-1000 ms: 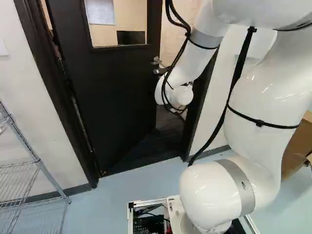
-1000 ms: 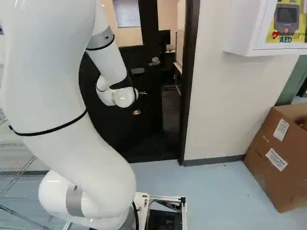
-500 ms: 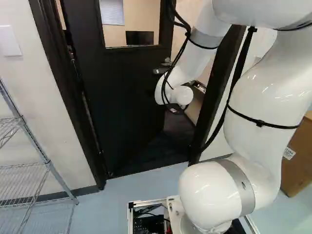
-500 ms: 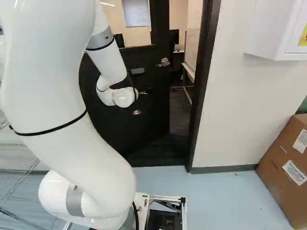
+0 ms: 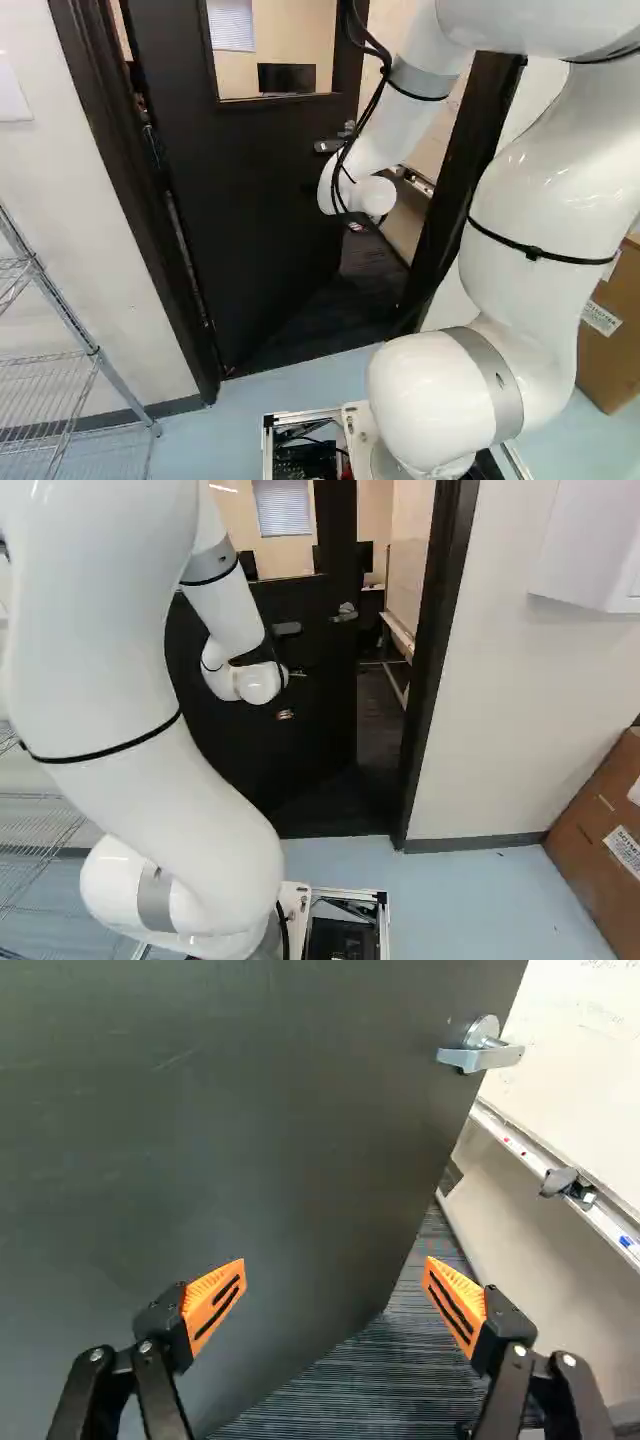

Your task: Open the door and move inside

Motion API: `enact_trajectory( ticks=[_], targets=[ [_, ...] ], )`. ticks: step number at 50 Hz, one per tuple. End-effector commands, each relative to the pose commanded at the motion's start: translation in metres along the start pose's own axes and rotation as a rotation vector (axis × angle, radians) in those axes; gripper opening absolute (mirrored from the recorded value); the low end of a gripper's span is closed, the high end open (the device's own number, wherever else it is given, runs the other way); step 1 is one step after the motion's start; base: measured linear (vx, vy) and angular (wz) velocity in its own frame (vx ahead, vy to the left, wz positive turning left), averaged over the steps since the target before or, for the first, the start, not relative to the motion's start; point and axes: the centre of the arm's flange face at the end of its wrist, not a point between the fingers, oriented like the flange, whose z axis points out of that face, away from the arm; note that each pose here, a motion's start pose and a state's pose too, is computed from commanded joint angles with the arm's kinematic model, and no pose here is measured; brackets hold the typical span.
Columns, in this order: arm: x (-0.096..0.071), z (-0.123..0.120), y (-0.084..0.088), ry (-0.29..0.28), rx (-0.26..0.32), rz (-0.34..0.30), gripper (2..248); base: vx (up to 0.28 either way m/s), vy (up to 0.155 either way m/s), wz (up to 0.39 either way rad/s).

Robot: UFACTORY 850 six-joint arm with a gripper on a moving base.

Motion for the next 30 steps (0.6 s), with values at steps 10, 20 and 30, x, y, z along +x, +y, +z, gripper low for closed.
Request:
enact_trajectory(
  ticks=[10,20,30],
  targets=[
    [0.0000,0.0000,0.0000,0.000,0.000,0.000,247,0.098,0.038,-0.014],
    [0.0000,0.0000,0.0000,0.000,0.000,0.000,247,0.100,0.041,-0.011],
    [0.0000,0.0000,0.0000,0.000,0.000,0.000,247,0.102,0.040,-0.011]
  ],
)
